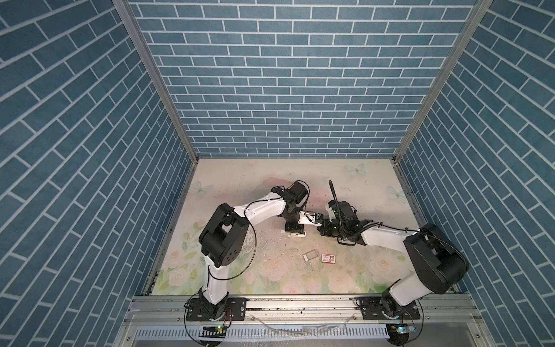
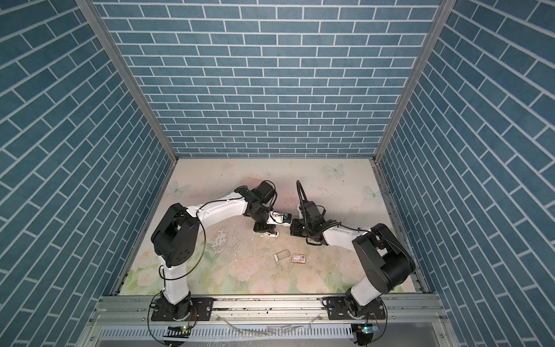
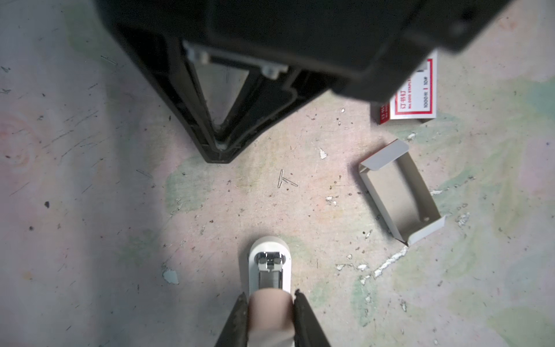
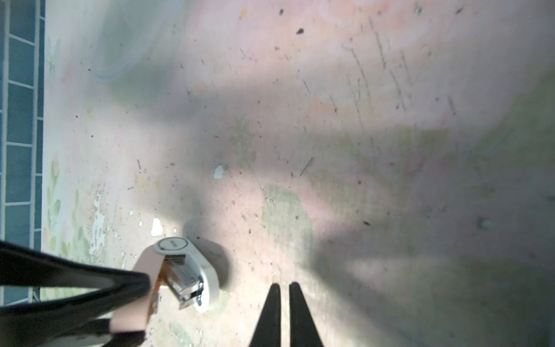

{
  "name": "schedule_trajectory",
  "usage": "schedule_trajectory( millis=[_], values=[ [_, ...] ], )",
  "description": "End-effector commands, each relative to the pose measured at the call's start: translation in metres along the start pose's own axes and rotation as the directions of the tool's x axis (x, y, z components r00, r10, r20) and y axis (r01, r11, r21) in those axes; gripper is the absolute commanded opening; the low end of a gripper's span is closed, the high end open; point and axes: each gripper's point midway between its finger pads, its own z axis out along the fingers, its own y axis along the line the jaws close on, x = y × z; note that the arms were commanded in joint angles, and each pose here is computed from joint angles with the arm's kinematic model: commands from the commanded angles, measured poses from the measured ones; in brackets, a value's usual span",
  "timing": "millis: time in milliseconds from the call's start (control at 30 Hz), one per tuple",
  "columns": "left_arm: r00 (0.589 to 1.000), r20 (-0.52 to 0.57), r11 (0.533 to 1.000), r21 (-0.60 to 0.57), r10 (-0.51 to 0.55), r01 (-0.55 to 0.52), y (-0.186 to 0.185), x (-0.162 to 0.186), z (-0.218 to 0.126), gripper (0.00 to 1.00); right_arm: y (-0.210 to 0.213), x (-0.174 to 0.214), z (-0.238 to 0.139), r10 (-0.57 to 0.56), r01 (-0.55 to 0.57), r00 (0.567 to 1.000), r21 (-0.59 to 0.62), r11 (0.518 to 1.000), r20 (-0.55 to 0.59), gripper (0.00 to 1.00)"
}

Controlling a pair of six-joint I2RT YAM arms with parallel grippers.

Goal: Load the staples into the stapler

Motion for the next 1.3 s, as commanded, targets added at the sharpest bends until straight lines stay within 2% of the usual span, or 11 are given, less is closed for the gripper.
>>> schedule_trajectory(
  millis=[0,300,600,967,1267],
  values=[
    [0.998,-0.062,0.998,0.055,-0.008,0.011,-0.012,0.011,0.009,0.19,-0.002,-0.009,-0.019,-0.008,0.007,0.999,0.035,0.999,0.032,0.11],
    [0.983,-0.177,0.996,0.086,0.038,-0.023,-0.017,0.014,0.027,0.17,-0.01,-0.022,-0.07,-0.009,-0.002,0.993,0.092,0.996,0.119,0.1],
    [0.952,-0.295,0.991,0.131,0.074,-0.036,-0.029,0.024,0.047,0.13,-0.018,-0.016,-0.114,-0.016,-0.004,0.984,0.114,0.993,0.175,0.1],
    [0.91,-0.406,0.98,0.197,0.086,-0.005,-0.042,0.041,0.068,0.06,-0.027,-0.002,-0.125,-0.007,-0.015,0.983,0.119,0.993,0.185,0.1],
    [0.884,-0.458,0.972,0.236,0.095,0.018,-0.054,0.053,0.08,0.06,-0.03,0.003,-0.124,0.001,-0.024,0.983,0.121,0.992,0.182,0.1]
  ],
)
